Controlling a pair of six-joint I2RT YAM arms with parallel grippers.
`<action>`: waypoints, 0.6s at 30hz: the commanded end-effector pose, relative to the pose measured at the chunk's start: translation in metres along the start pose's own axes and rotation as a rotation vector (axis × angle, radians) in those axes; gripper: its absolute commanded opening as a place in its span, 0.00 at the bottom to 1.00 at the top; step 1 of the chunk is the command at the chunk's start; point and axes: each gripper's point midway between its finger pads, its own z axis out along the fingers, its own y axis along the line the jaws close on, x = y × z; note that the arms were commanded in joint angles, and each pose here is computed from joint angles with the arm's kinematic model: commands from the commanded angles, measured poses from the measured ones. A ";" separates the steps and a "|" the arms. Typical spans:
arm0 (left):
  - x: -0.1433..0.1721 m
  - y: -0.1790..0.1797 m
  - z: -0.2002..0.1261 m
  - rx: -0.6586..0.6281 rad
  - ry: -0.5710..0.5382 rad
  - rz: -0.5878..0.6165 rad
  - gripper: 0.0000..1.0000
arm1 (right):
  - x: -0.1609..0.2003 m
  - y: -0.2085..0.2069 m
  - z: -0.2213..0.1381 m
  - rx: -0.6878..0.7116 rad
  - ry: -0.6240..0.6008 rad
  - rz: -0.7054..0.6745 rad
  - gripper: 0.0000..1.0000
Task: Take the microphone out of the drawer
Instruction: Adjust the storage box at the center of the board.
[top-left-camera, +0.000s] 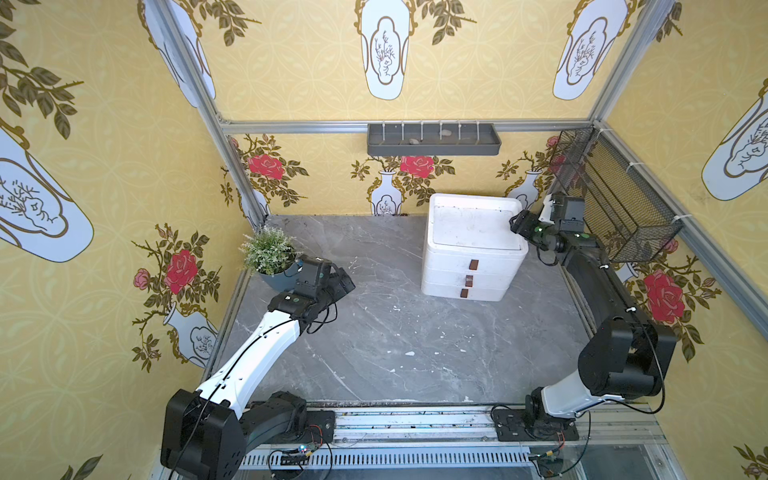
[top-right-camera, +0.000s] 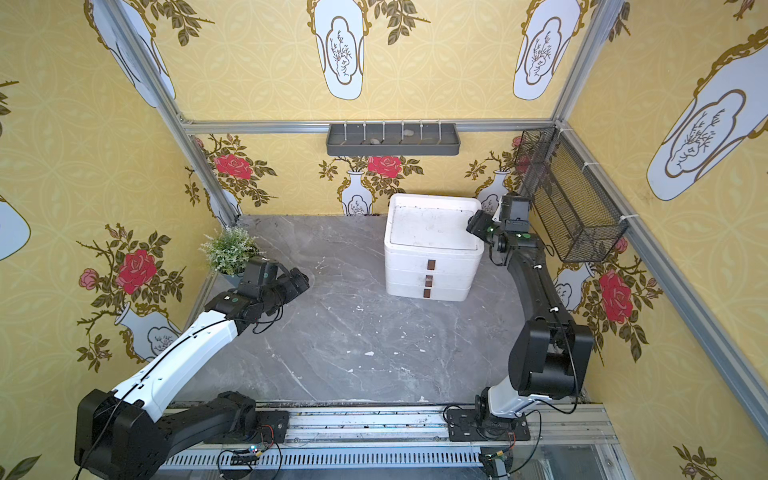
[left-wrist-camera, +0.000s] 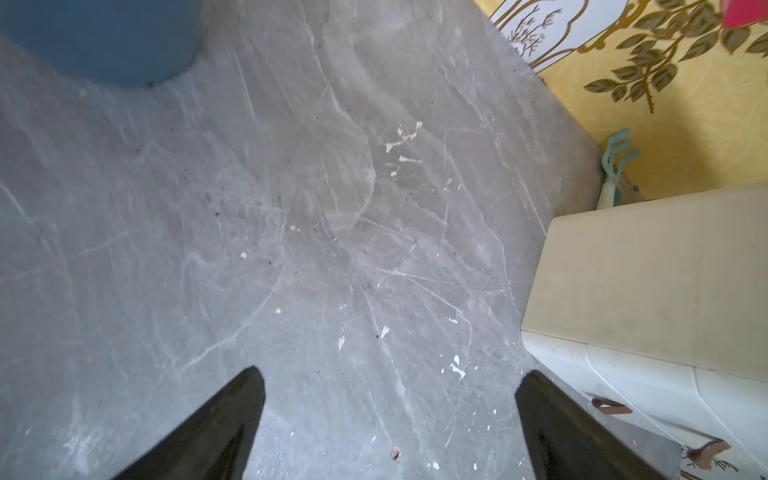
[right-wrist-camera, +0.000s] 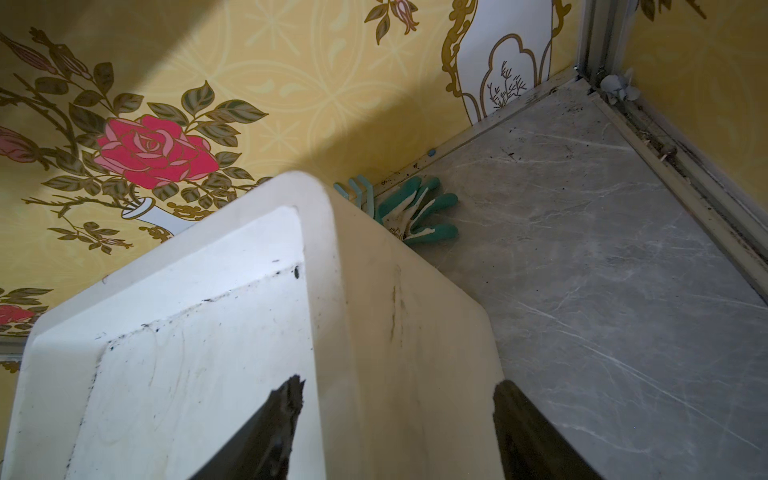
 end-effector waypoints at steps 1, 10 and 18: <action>0.013 0.003 0.002 0.015 0.028 -0.037 1.00 | -0.003 0.005 0.002 0.013 -0.021 -0.041 0.59; 0.027 -0.010 0.001 0.066 0.044 -0.029 1.00 | 0.013 0.018 0.006 0.058 -0.011 -0.084 0.30; 0.055 -0.053 0.011 0.144 0.110 0.039 1.00 | 0.035 0.042 -0.003 0.125 -0.039 -0.096 0.20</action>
